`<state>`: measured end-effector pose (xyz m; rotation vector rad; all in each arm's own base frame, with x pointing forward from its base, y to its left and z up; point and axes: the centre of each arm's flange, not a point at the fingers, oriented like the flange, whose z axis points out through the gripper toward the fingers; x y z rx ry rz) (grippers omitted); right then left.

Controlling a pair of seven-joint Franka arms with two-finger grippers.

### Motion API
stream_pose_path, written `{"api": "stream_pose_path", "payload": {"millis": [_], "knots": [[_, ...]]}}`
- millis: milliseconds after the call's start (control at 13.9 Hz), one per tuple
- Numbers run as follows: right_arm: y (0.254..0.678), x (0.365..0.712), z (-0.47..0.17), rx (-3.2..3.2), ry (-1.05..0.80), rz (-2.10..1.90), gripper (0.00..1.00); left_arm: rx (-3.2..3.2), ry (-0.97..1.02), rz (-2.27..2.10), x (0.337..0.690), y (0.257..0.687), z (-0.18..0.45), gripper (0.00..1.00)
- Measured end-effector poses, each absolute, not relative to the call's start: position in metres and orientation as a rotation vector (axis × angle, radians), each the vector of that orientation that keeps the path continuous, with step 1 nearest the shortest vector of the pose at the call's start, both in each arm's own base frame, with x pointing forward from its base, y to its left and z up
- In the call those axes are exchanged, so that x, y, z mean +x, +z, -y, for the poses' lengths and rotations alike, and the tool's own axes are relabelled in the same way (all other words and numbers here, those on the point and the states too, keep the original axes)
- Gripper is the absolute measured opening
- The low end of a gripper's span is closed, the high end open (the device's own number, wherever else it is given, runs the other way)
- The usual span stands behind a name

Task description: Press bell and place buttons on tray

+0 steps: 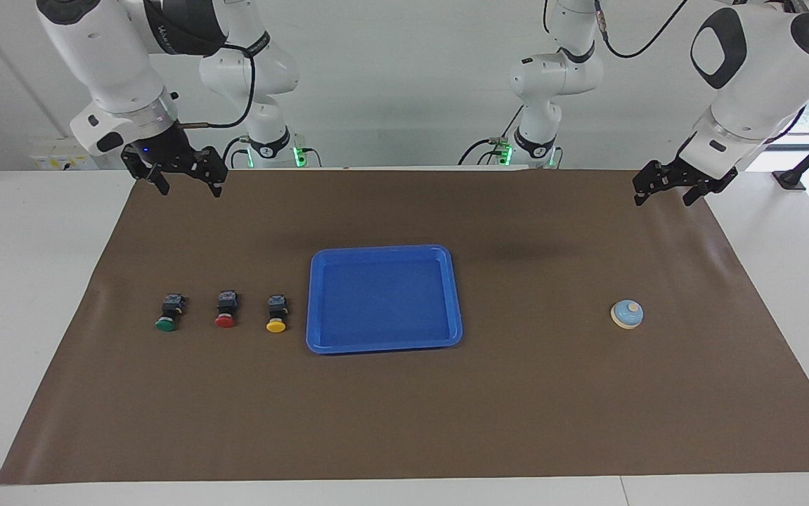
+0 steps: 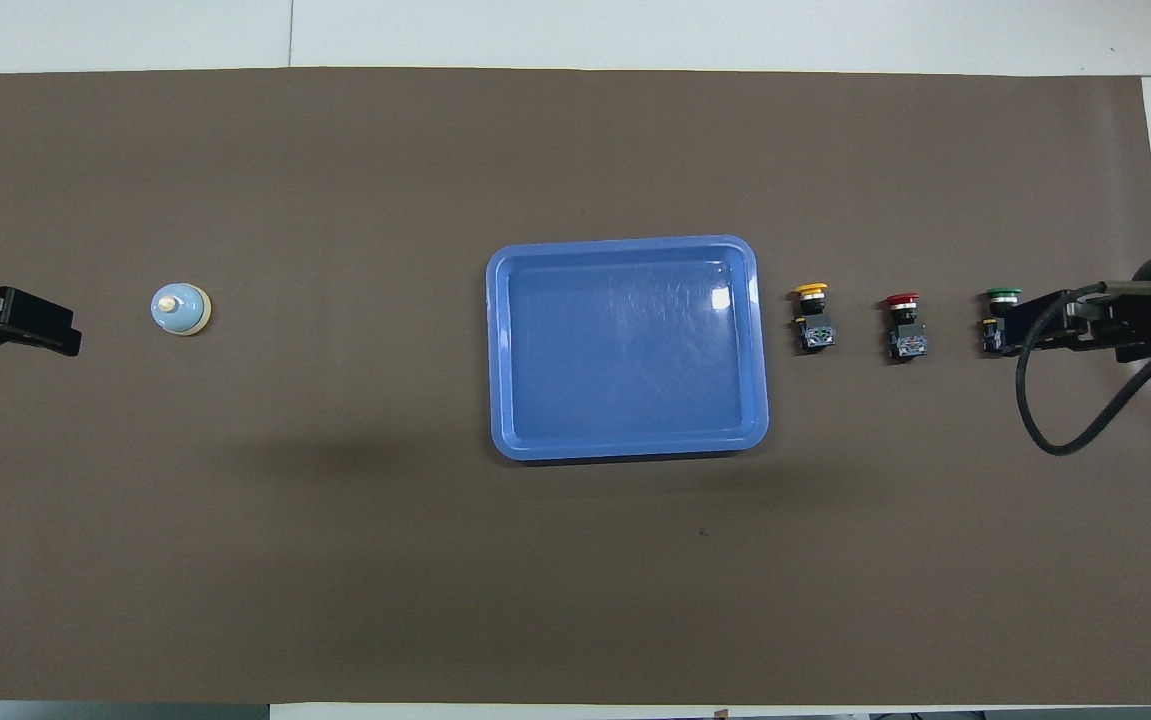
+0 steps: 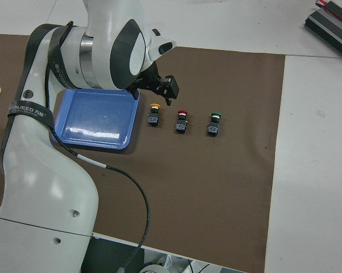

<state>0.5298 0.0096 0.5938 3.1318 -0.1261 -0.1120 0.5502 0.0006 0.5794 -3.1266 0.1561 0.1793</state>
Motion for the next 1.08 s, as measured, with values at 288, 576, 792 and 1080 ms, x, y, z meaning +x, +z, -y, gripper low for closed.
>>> {"api": "stream_pose_path", "payload": {"millis": [288, 576, 792, 1080], "knots": [[0.5938, 0.5298, -0.0096, 3.132, -0.112, 0.126, 1.00, -3.129, 0.173, -0.158, 0.5501, 0.5812, 0.0003, 1.00], [0.5938, 0.5298, -0.0096, 3.132, -0.112, 0.126, 1.00, -3.129, 0.161, -0.158, 0.5503, 0.5852, 0.0005, 1.00], [0.5938, 0.5298, -0.0096, 3.132, -0.112, 0.126, 1.00, -3.129, 0.158, -0.159, 0.5499, 0.5861, 0.0006, 1.00], [0.5938, 0.5298, -0.0096, 3.132, -0.112, 0.126, 1.00, -3.129, 0.157, -0.159, 0.5497, 0.5865, 0.0008, 1.00]]}}
